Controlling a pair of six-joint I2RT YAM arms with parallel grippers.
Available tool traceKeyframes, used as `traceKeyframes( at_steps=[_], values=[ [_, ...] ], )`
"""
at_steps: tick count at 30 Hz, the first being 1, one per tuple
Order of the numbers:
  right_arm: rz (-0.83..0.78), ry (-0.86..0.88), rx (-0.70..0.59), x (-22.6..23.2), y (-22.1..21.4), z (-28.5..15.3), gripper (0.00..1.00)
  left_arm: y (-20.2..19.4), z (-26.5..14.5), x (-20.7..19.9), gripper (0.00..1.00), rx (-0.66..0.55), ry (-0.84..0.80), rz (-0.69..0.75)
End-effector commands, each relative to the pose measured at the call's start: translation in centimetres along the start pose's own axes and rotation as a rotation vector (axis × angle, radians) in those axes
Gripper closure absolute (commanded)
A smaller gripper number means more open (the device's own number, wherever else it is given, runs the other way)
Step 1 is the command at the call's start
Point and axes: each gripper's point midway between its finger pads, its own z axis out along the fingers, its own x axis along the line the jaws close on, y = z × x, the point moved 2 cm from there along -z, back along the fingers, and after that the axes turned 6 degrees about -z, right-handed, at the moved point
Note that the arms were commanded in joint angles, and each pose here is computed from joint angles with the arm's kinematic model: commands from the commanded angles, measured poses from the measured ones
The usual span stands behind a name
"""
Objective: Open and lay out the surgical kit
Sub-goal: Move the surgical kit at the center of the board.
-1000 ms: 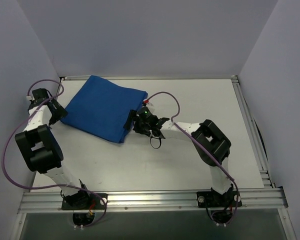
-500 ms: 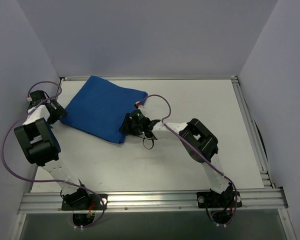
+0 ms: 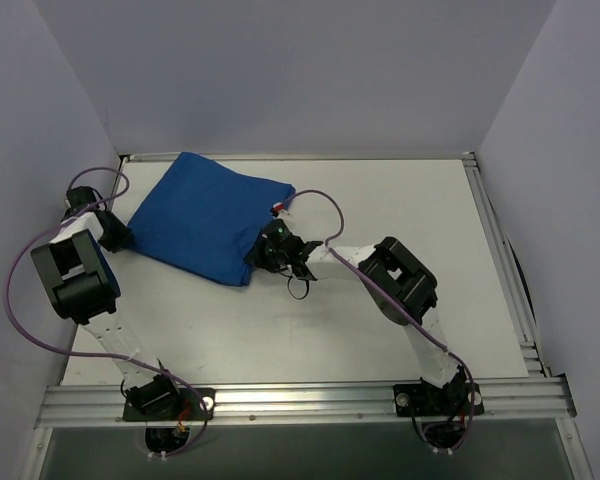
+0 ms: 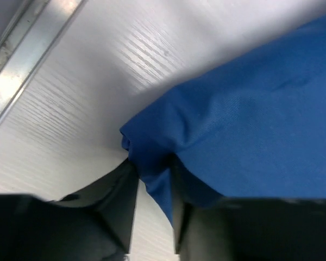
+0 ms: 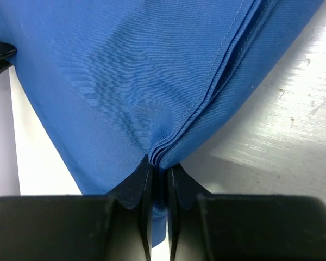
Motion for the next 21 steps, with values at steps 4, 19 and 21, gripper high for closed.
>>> traceKeyframes(
  at_steps=[4,19,21],
  values=[
    [-0.049,-0.107,0.009,-4.8,0.9,-1.9,1.0,-0.3,-1.4,-0.4,0.88,0.0,-0.018,-0.035],
    [-0.244,-0.49,0.073,-20.1,8.0,-16.4,1.0,-15.9,-9.9,-8.2,0.98,0.133,-0.118,-0.036],
    [-0.23,-0.526,0.075,-22.1,8.5,-18.3,1.0,-17.5,-10.5,-8.6,0.98,0.147,-0.129,-0.08]
  ],
)
